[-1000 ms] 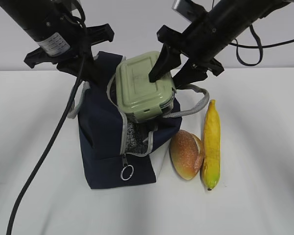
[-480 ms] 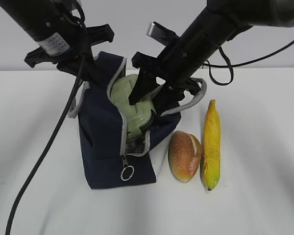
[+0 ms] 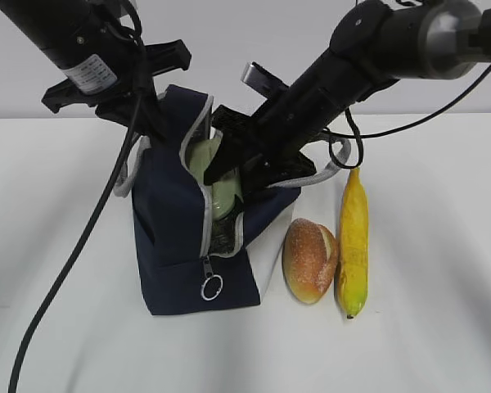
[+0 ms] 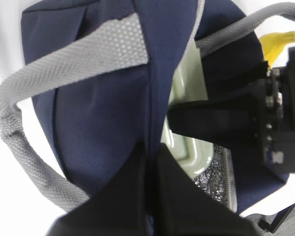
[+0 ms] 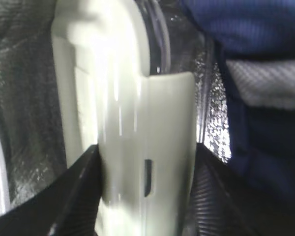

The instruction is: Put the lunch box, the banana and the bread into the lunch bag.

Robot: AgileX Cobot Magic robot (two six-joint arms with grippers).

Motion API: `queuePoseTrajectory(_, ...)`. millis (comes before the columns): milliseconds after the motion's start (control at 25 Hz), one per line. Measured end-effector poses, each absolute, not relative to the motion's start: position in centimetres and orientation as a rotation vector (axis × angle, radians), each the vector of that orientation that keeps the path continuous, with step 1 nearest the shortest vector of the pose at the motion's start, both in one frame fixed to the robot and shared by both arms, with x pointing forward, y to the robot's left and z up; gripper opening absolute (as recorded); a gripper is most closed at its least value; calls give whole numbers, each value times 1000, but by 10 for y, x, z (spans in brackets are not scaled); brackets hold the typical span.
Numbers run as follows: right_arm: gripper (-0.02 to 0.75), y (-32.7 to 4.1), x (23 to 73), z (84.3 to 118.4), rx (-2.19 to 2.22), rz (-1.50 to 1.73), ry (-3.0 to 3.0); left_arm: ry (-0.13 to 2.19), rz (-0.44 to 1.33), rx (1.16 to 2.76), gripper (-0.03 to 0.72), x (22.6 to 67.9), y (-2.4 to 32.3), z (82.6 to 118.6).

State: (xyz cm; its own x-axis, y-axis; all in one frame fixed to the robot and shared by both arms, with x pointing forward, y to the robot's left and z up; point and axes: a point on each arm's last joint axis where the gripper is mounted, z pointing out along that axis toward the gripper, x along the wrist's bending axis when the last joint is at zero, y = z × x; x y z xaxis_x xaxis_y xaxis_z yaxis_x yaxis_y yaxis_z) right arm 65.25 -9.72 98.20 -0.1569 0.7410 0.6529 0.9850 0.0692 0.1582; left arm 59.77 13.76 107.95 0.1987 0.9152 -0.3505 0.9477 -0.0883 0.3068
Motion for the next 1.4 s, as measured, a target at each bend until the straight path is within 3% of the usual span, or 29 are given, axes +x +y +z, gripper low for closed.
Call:
queuePoseTrajectory(360, 399, -92, 658, 957, -1697, -814, -1899, 1732, -94, 2019, 0, 598, 138, 1080)
queuePoseTrajectory(840, 405, -95, 659, 947, -1704, -760, -1966, 1731, -93, 2020, 0, 598, 138, 1080)
queuePoseTrajectory(960, 439, -95, 659, 947, -1703, -757, -1969, 1731, -93, 2020, 0, 598, 138, 1080)
queuePoseTrajectory(1200, 578, -94, 657, 950, -1678, -743, -1965, 1731, -93, 2020, 0, 598, 138, 1080)
queuePoseTrajectory(1400, 591, -91, 660, 972, -1596, -753, -2007, 1731, -94, 2021, 0, 598, 138, 1080)
